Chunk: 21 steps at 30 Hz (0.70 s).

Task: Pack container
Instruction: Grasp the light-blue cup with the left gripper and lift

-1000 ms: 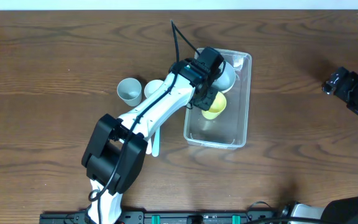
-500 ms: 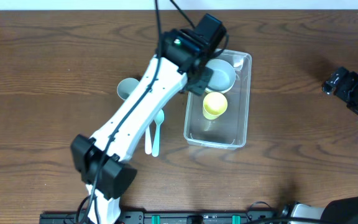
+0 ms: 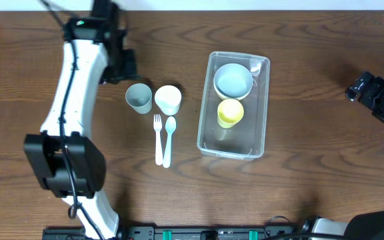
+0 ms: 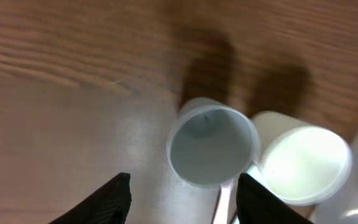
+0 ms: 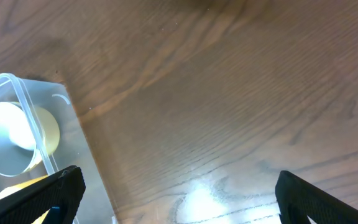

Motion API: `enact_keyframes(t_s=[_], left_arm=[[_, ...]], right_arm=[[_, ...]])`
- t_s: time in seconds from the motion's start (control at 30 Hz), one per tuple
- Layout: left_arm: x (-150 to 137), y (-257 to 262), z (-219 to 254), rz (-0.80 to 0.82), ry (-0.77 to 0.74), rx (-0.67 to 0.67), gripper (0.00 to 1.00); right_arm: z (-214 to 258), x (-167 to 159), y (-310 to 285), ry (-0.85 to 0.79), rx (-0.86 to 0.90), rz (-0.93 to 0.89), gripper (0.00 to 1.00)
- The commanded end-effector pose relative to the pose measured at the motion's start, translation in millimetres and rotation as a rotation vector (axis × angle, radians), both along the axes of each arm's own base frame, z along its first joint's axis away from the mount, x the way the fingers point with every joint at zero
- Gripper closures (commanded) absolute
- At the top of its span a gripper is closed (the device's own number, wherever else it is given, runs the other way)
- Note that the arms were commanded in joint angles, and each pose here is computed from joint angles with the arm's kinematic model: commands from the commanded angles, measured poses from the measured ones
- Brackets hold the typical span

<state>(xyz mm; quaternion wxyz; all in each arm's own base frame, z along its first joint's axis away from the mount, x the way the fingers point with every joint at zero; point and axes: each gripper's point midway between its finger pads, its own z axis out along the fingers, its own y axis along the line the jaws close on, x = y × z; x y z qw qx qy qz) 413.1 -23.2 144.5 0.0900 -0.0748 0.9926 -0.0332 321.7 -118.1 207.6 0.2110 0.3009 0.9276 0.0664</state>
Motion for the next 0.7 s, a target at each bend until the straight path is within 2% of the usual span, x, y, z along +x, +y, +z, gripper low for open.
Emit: enact_keyframes(t_s=[0.0, 0.3, 0.33, 0.43, 0.47, 0.67], left_arm=[[-13.3, -13.7, -30.0, -0.028, 0.059, -0.092, 0.43], [-30.7, -8.6, -98.8, -0.013, 0.091, -0.07, 0.42], [-31.7, -6.5, -102.9, 0.001, 0.092, -0.059, 0.47], [-30.6, -5.4, -105.9, 0.011, 0.084, -0.054, 0.86], [-28.9, -5.5, -104.0, 0.011, 0.077, -0.055, 0.94], [-16.7, 3.8, -63.8, 0.013, -0.007, -0.001, 0.95]], right_arm=[[-1.6, -0.5, -2.2, 0.006, -0.006, 0.007, 0.01], [-1.6, -0.5, -2.3, 0.006, -0.006, 0.006, 0.01], [-1.6, -0.5, -2.3, 0.006, -0.006, 0.006, 0.01], [-1.6, -0.5, -2.2, 0.006, -0.006, 0.007, 0.01], [-1.6, -0.5, -2.3, 0.006, -0.006, 0.006, 0.01], [-1.6, -0.5, -2.3, 0.006, -0.006, 0.006, 0.01]])
